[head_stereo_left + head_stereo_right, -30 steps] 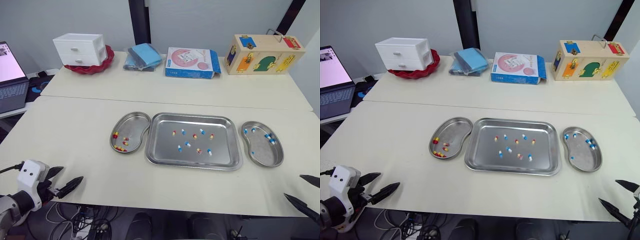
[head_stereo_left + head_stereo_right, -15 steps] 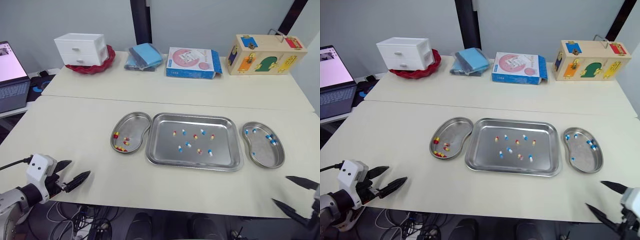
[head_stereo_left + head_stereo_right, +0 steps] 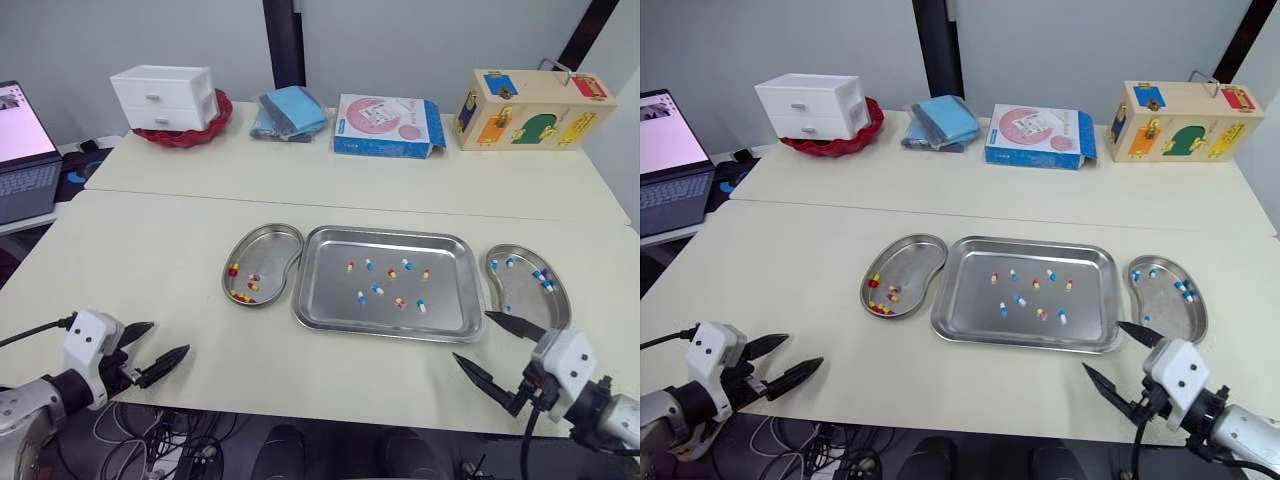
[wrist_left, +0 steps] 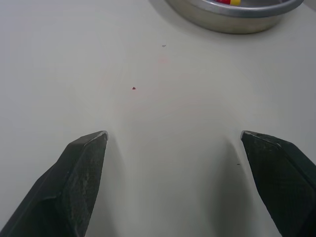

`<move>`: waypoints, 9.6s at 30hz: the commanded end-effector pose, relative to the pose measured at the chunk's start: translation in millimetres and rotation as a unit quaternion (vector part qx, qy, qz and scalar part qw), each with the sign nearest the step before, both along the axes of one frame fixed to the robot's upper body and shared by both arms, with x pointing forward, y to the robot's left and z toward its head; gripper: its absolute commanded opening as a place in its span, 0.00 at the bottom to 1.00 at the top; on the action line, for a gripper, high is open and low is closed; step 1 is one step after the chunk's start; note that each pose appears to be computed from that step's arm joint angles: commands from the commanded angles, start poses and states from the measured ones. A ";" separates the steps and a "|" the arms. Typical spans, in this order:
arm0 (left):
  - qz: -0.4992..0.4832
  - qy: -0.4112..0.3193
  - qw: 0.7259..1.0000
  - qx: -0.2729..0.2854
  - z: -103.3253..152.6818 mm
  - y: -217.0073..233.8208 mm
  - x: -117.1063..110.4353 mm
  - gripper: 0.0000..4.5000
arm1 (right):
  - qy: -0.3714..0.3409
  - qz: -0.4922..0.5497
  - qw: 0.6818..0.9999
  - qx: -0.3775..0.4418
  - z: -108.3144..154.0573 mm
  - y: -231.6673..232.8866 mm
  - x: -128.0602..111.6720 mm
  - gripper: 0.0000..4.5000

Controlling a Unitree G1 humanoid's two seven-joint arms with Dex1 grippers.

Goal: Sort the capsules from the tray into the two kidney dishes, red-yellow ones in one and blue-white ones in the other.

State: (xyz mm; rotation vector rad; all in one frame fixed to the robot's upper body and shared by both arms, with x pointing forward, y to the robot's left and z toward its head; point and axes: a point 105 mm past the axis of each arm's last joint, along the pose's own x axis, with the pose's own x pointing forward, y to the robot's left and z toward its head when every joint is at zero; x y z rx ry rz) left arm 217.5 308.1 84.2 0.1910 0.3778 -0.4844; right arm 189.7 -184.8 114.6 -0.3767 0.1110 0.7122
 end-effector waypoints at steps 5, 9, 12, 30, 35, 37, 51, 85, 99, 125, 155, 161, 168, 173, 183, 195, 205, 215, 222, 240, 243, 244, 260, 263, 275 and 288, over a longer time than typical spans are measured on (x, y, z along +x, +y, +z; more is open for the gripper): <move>-0.152 -0.083 0.985 -0.023 62.2 -83.2 29.2 0.99 | -0.010 0.015 1.000 -0.004 0.3 2.3 2.8 1.00; -0.156 -0.100 0.982 -0.040 76.8 -121.3 53.8 0.99 | -0.008 0.018 1.000 0.002 -5.8 5.7 2.7 1.00; -0.149 -0.101 0.982 -0.048 77.9 -149.7 71.5 0.99 | -0.008 0.021 1.000 0.008 -9.6 10.1 2.8 1.00; -0.107 -0.059 0.992 -0.042 47.9 -252.7 140.5 0.82 | -0.017 0.011 0.999 0.038 -8.4 22.1 8.4 1.00; -0.105 -0.042 0.993 -0.026 35.6 -261.4 151.1 0.82 | -0.017 0.012 0.999 0.039 -8.0 24.7 6.9 1.00; -0.111 -0.033 0.993 -0.018 29.1 -264.0 152.7 0.82 | -0.017 0.010 0.999 0.040 -7.7 25.3 6.5 1.00; -0.133 0.003 0.991 0.002 2.5 -261.8 145.1 0.29 | -0.017 0.007 0.999 0.043 -4.1 29.1 6.5 1.00; -0.007 -0.080 0.996 0.034 100.3 -110.9 92.8 0.01 | -0.068 0.243 0.966 0.056 -2.6 84.1 24.1 1.00; -0.036 -0.092 0.994 0.035 100.4 -104.3 104.8 0.54 | -0.078 0.244 0.964 0.068 2.0 92.4 28.6 1.00; -0.071 -0.069 0.995 -0.003 80.6 -51.9 32.7 0.99 | -0.040 0.129 0.991 0.010 12.7 22.9 17.6 1.00; -0.154 0.019 0.988 -0.025 14.7 -41.7 -9.9 0.99 | 0.126 -0.058 0.981 -0.136 -8.7 -159.5 -56.0 1.00; -0.274 -0.031 0.959 -0.063 26.2 -91.1 -4.5 0.99 | 0.149 0.002 0.982 -0.117 -6.5 -124.4 -79.3 1.00; -0.309 -0.078 0.943 -0.097 27.3 -108.3 0.4 0.99 | 0.123 0.060 0.989 -0.058 12.3 -55.5 -75.7 1.00; -0.317 -0.112 0.936 -0.101 29.5 -116.7 5.1 0.99 | 0.094 0.078 0.992 -0.014 23.7 -1.1 -48.2 1.00; -0.329 -0.128 0.931 -0.090 30.6 -129.9 4.2 1.00 | 0.086 0.052 0.995 0.023 22.8 77.7 37.0 0.96; -0.327 -0.136 0.931 -0.088 32.4 -132.4 8.2 1.00 | 0.122 0.046 0.991 -0.017 11.9 136.1 80.4 0.74; -0.324 -0.139 0.932 -0.086 33.9 -132.8 10.0 1.00 | 0.153 0.037 0.987 -0.035 -10.4 147.5 92.7 0.74; -0.322 -0.140 0.932 -0.084 36.3 -134.8 12.3 1.00 | 0.154 0.037 0.985 -0.069 -22.9 149.6 102.3 0.61; -0.320 -0.141 0.933 -0.083 36.5 -137.0 14.7 1.00 | 0.143 0.043 0.985 -0.091 -23.4 147.9 106.0 0.20; -0.397 -0.161 0.896 -0.116 41.6 -153.2 6.5 1.00 | 0.056 -0.002 0.998 -0.020 42.5 86.3 82.4 0.00; -0.399 -0.179 0.888 -0.142 45.4 -159.8 6.1 1.00 | 0.057 -0.075 0.996 0.006 49.5 47.3 78.2 0.00; -0.396 -0.185 0.887 -0.149 46.3 -161.6 6.9 1.00 | 0.055 -0.101 0.993 0.007 51.4 31.2 75.5 0.00; -0.405 -0.190 0.879 -0.167 44.9 -168.0 7.9 1.00 | 0.038 -0.321 0.946 0.027 47.7 -84.9 63.9 0.00; -0.404 -0.192 0.878 -0.168 46.2 -168.3 7.5 1.00 | 0.022 -0.331 0.943 0.023 50.8 -89.0 65.4 0.14; -0.368 -0.199 0.893 -0.167 50.5 -162.0 9.2 1.00 | 0.003 -0.321 0.947 0.014 55.9 -90.7 64.3 0.82; -0.148 -0.072 0.986 -0.012 26.7 -75.6 14.6 1.00 | -0.030 -0.145 0.987 -0.065 38.4 -66.3 14.4 1.00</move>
